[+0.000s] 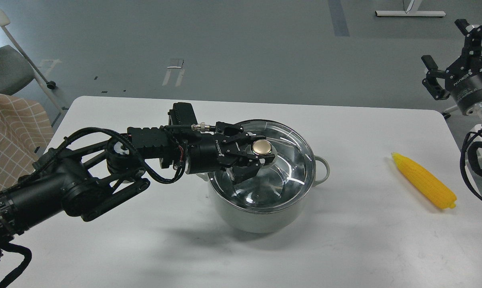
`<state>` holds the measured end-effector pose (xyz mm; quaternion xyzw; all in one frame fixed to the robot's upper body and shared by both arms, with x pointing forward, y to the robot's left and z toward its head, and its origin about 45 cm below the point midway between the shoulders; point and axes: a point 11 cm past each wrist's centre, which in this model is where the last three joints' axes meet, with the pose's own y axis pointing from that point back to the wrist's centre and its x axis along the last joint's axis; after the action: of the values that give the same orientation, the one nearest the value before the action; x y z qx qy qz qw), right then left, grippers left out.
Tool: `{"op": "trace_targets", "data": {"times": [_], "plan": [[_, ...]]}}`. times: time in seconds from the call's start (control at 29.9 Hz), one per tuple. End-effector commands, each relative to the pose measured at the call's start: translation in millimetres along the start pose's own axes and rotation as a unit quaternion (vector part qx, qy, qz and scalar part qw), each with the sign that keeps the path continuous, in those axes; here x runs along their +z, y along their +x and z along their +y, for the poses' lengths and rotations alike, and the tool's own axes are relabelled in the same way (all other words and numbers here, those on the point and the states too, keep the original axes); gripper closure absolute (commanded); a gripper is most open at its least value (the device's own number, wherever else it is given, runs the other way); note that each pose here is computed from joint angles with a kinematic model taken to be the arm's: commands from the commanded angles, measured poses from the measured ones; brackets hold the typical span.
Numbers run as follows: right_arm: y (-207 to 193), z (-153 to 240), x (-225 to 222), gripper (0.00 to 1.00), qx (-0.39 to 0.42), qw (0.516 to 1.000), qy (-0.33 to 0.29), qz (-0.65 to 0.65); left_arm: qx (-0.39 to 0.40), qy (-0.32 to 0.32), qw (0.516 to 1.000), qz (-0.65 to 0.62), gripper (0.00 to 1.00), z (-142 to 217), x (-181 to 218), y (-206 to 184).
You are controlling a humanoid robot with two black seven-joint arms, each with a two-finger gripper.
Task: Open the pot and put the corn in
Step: 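Lift the glass lid off the pot with the left gripper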
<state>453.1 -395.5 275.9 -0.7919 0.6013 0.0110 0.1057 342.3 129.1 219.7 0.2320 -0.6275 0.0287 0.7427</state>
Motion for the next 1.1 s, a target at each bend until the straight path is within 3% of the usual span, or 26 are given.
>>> {"op": "trace_targets", "data": {"times": [0.0, 0.23, 0.37, 0.47, 0.63, 0.84, 1.07], "plan": [[0, 0, 0, 0.0, 0.0, 1.0, 0.0, 0.0, 0.005, 0.0, 1.0, -0.005, 0.98, 0, -1, 6], [0, 0, 0, 0.0, 0.0, 1.0, 0.001, -0.001, 0.036, 0.013, 0.999, -0.035, 0.97, 6, -13, 42], [0, -1, -1, 0.0, 0.0, 1.0, 0.001, 0.0, 0.029, 0.034, 0.997, -0.062, 0.97, 28, -27, 55], [1, 0, -1, 0.0, 0.0, 1.0, 0.001, 0.001, 0.015, 0.055, 0.995, -0.078, 0.96, 53, -36, 57], [1, 0, -1, 0.0, 0.0, 1.0, 0.001, 0.001, -0.028, 0.111, 0.987, -0.116, 0.96, 123, -52, 59], [0, -1, -1, 0.0, 0.0, 1.0, 0.001, 0.0, -0.017, 0.177, 0.976, -0.126, 0.96, 197, -66, 60], [0, 0, 1, 0.0, 0.0, 1.0, -0.001, 0.0, 0.025, 0.232, 0.971, -0.053, 0.96, 242, -72, 13]]}}
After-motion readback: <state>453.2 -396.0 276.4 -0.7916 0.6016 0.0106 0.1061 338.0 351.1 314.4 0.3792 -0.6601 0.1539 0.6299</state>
